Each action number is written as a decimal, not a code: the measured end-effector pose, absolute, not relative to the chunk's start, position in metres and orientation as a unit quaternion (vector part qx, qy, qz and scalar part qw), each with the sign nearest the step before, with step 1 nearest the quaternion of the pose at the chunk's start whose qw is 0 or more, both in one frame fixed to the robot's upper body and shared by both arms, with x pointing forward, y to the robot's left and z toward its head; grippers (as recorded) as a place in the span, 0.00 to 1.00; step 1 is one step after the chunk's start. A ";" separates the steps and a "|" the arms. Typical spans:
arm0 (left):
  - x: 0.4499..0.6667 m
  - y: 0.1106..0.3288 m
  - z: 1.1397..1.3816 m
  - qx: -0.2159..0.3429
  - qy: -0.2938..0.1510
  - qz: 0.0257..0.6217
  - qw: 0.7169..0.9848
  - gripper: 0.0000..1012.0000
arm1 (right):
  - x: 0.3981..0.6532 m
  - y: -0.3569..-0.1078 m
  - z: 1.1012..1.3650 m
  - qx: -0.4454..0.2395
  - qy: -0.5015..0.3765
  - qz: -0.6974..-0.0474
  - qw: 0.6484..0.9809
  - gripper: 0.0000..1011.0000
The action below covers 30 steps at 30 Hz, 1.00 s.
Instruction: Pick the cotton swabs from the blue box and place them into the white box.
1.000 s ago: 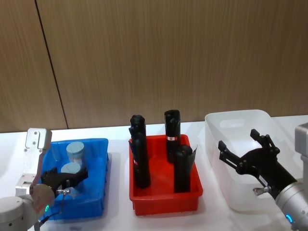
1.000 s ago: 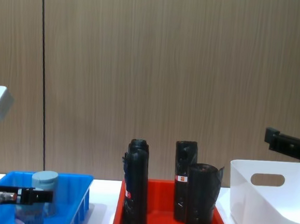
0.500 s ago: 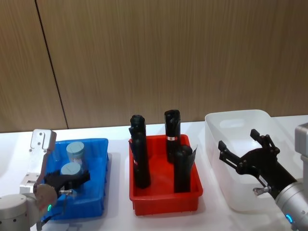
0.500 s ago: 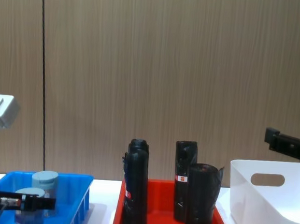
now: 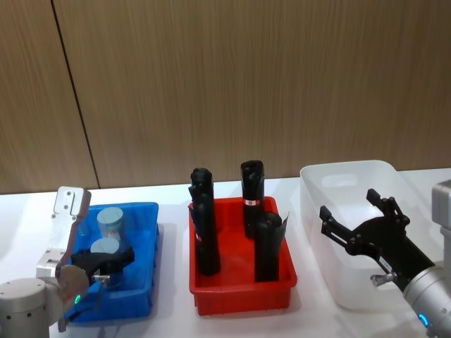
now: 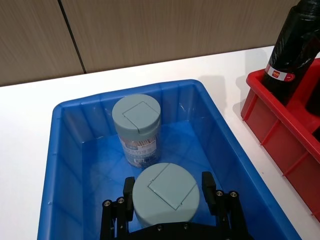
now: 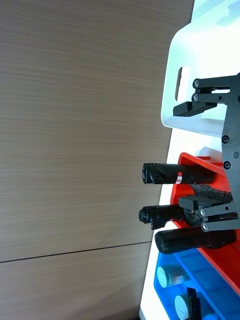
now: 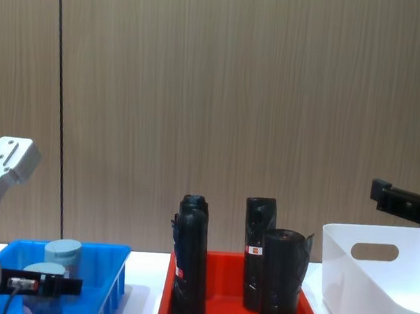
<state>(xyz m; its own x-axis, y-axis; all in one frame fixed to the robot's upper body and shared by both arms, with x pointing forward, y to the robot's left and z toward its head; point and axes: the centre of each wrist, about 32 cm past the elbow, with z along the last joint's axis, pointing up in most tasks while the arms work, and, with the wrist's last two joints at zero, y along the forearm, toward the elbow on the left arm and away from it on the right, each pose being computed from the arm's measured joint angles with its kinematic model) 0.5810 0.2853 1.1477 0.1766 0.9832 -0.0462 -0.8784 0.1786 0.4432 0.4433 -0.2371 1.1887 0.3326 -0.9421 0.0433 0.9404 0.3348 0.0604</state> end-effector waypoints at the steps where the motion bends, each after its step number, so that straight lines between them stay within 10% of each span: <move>1: 0.582 0.285 1.148 0.160 0.162 0.620 0.751 0.85 | 0.443 -0.237 1.189 0.012 -0.035 -0.577 0.816 0.99; 8: 0.584 0.284 1.147 0.163 0.153 0.620 0.752 0.66 | 0.443 -0.237 1.189 0.012 -0.035 -0.577 0.816 0.99; 30: 0.572 0.277 1.173 0.130 0.064 0.606 0.782 0.66 | 0.443 -0.237 1.189 0.012 -0.035 -0.577 0.816 0.99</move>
<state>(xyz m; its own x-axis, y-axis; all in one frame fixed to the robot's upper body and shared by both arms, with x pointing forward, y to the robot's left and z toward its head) 0.5718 0.2768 1.1729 0.2571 0.9647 0.0576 -0.9311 0.2313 0.2819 0.4433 -0.2371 1.1887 0.3325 -0.9421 0.0432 0.9404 0.3347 0.0604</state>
